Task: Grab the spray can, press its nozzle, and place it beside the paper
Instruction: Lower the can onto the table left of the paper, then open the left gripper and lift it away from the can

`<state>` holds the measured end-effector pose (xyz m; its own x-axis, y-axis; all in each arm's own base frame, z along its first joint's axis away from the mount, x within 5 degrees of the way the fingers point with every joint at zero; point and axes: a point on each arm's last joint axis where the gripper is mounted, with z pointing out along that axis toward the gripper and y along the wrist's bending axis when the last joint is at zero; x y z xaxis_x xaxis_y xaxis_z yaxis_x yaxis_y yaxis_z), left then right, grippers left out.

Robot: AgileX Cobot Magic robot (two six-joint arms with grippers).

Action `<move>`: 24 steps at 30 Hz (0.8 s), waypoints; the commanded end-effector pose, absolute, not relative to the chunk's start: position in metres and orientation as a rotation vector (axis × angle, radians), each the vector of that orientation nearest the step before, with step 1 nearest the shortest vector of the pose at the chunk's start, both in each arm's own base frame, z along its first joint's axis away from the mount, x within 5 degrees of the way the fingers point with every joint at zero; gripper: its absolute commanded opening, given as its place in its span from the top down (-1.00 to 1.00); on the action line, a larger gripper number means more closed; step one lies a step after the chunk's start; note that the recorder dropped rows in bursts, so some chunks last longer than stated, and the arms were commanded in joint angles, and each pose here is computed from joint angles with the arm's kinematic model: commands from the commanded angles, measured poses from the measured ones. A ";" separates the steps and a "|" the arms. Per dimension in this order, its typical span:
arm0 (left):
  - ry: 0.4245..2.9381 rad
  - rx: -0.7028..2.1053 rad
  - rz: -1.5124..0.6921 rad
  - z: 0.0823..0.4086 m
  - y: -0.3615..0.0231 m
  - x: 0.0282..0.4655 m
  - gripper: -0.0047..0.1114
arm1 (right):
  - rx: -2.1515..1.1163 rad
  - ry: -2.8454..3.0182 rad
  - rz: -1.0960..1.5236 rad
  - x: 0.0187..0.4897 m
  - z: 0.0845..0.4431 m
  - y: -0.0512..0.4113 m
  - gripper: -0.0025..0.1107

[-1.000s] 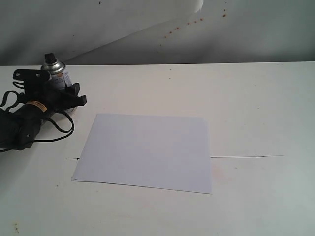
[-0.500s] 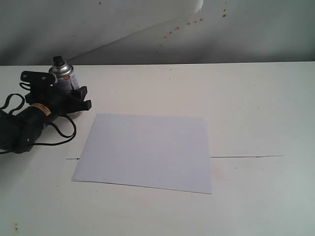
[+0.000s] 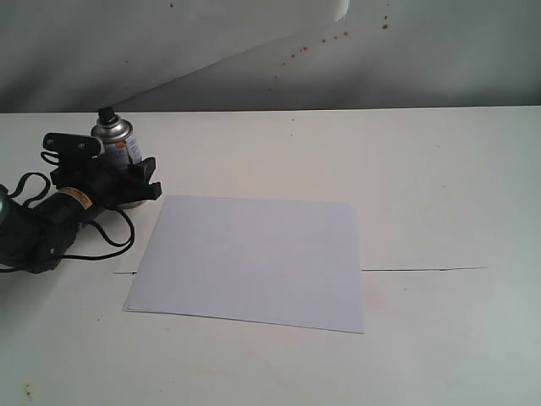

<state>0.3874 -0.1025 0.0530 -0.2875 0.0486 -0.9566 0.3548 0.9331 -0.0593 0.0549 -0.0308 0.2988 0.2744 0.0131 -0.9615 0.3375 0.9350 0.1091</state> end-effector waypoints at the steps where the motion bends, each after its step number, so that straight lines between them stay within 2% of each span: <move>1: 1.781 0.291 -0.318 0.062 -0.104 0.391 0.68 | 0.329 1.275 -0.228 0.054 0.299 -0.031 0.96; 5: 1.780 0.295 -0.320 0.062 -0.104 0.391 0.21 | 0.329 1.275 -0.228 0.054 0.299 -0.031 0.96; 9: 1.768 0.312 -0.330 0.063 -0.106 0.391 -0.36 | 0.329 1.275 -0.228 0.054 0.299 -0.031 0.96; 12: 1.752 0.300 -0.333 0.065 -0.106 0.391 -0.66 | 0.329 1.275 -0.228 0.054 0.299 -0.031 0.96; 14: 1.748 0.300 -0.333 0.066 -0.106 0.391 -0.73 | 0.329 1.275 -0.228 0.054 0.299 -0.031 0.96; 18: 1.734 0.304 -0.327 0.076 -0.106 0.393 -0.74 | 0.327 1.276 -0.230 0.054 0.299 -0.031 0.96; 24: 1.621 0.329 -0.330 0.121 -0.108 0.394 -0.74 | 0.327 1.276 -0.230 0.054 0.299 -0.031 0.96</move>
<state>0.3934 -0.1071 0.0951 -0.1408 0.0252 -0.9897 0.3958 0.9177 -0.0330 0.0549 -0.0308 0.2988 0.2744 0.0131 -0.9615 0.3375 0.9350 0.1091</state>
